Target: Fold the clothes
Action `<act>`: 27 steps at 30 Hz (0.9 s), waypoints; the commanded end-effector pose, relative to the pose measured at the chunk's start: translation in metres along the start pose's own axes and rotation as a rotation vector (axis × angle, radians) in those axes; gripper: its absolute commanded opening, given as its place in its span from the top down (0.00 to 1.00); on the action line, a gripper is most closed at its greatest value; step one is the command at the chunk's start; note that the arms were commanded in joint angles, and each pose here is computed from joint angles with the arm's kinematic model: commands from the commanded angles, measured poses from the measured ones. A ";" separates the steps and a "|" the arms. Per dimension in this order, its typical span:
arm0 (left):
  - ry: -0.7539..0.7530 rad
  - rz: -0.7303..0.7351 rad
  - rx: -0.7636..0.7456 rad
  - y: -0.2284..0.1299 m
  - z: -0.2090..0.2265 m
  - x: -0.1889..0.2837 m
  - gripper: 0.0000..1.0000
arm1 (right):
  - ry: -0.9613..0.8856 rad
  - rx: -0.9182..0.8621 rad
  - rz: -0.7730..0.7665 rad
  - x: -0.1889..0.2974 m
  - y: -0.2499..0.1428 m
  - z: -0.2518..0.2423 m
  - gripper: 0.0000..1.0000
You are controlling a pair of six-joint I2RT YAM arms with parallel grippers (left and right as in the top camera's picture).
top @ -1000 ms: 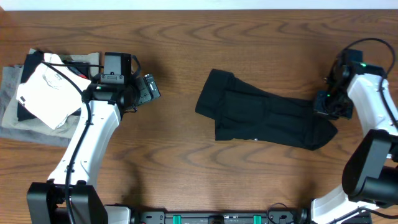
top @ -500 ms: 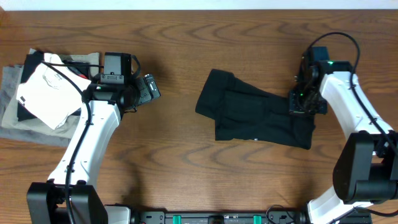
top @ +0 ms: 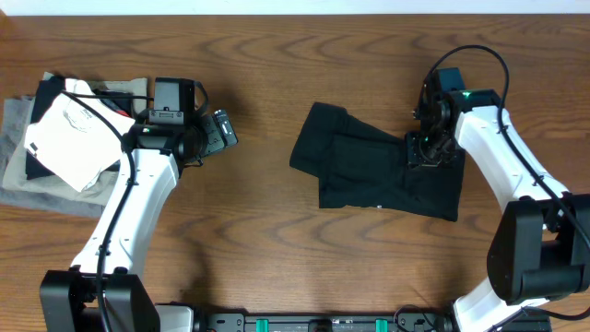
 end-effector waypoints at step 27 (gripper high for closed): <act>0.020 0.000 0.000 -0.001 0.006 -0.002 0.02 | 0.292 -0.074 0.076 -0.045 -0.043 0.030 0.99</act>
Point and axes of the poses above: each gripper's point midway between its finger pads, its own x axis back along the fingers, its own z axis along the line the jaws close on, y = z × x, the point moved 4 cm from there along x, back along the fingers, and after that the axes turned 15 degrees about x, right-handed, at the moved point
